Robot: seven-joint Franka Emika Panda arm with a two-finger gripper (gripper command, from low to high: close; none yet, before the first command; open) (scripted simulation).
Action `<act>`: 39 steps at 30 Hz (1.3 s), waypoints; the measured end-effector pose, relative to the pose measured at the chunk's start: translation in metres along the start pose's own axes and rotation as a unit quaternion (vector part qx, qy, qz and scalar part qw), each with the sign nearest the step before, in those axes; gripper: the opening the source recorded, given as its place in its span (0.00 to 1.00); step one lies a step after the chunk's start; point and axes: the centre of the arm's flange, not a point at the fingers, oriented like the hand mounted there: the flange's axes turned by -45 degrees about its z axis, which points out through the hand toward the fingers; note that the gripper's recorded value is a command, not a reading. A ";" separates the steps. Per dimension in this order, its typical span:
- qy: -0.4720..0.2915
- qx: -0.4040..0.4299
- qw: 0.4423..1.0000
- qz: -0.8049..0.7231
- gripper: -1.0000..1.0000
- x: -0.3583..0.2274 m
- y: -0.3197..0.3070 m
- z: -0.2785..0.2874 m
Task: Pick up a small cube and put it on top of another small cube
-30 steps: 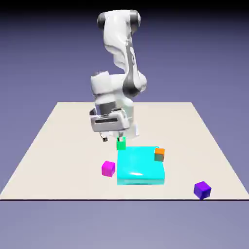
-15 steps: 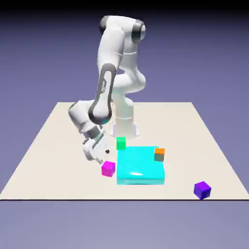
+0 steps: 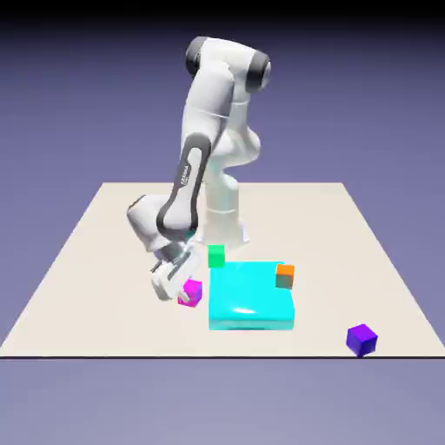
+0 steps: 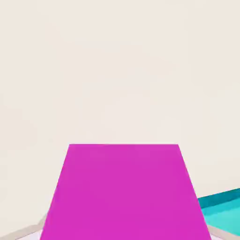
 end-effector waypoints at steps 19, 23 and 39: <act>0.004 -0.291 0.757 -0.585 0.00 -0.290 -0.072 0.112; 0.004 -0.353 0.646 -0.676 0.00 -0.348 -0.061 0.145; 0.013 -0.470 0.199 -0.859 0.00 -0.546 0.016 0.221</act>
